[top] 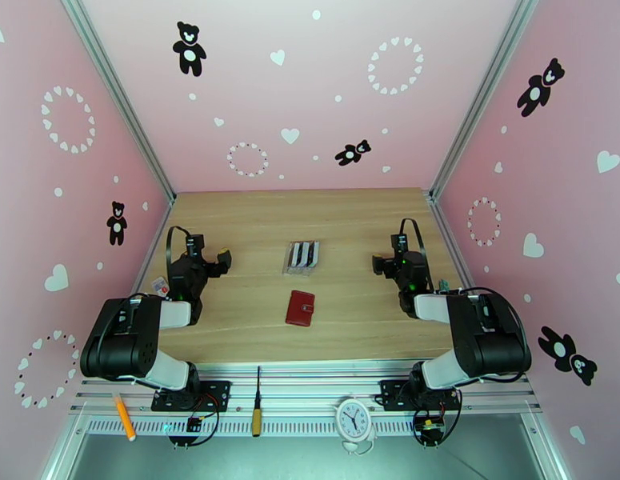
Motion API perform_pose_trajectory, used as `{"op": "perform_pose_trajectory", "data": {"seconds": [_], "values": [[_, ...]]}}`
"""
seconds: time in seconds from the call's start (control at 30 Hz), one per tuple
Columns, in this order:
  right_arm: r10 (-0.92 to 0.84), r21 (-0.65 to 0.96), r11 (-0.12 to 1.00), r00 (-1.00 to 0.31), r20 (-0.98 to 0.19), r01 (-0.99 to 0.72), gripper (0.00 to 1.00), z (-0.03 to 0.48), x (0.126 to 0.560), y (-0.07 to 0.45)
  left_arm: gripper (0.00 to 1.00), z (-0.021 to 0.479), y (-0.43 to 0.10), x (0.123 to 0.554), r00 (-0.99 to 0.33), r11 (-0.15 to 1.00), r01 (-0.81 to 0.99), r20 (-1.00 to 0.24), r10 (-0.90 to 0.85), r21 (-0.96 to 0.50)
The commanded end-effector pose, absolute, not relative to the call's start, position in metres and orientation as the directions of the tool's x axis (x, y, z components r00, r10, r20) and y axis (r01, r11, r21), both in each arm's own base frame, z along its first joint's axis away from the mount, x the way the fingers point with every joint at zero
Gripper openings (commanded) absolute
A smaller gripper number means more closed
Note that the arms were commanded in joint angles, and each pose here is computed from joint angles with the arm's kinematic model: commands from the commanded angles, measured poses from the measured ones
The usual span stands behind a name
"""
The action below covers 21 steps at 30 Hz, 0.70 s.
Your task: Put the credit cards into the card holder
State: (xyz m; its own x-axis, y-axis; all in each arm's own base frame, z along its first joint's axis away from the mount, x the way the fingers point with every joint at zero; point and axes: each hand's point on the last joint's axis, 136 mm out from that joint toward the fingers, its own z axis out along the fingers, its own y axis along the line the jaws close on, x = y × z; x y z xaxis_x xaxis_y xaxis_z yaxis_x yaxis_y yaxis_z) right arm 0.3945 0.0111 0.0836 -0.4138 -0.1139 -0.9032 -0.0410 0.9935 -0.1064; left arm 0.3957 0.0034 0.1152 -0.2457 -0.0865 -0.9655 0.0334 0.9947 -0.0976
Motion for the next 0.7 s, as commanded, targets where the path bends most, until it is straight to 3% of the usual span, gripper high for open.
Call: {"op": "perform_pose_trajectory", "data": {"seconds": [0.0,0.67], "values": [[-0.108,-0.104,0.994,-0.400,-0.910,-0.031,0.99,0.0869,0.3980,0.0095,0.98,0.1126,0.0058,0.3977,-0.258,0.996,0.014,-0.962,-0.087,-0.093],[-0.108,-0.105,0.994,-0.400,-0.910,-0.031,0.99,0.0868,0.3980,0.0095,0.98,0.1124,0.0061,0.3980,-0.259,0.997,-0.008,-0.963,-0.076,-0.076]]}}
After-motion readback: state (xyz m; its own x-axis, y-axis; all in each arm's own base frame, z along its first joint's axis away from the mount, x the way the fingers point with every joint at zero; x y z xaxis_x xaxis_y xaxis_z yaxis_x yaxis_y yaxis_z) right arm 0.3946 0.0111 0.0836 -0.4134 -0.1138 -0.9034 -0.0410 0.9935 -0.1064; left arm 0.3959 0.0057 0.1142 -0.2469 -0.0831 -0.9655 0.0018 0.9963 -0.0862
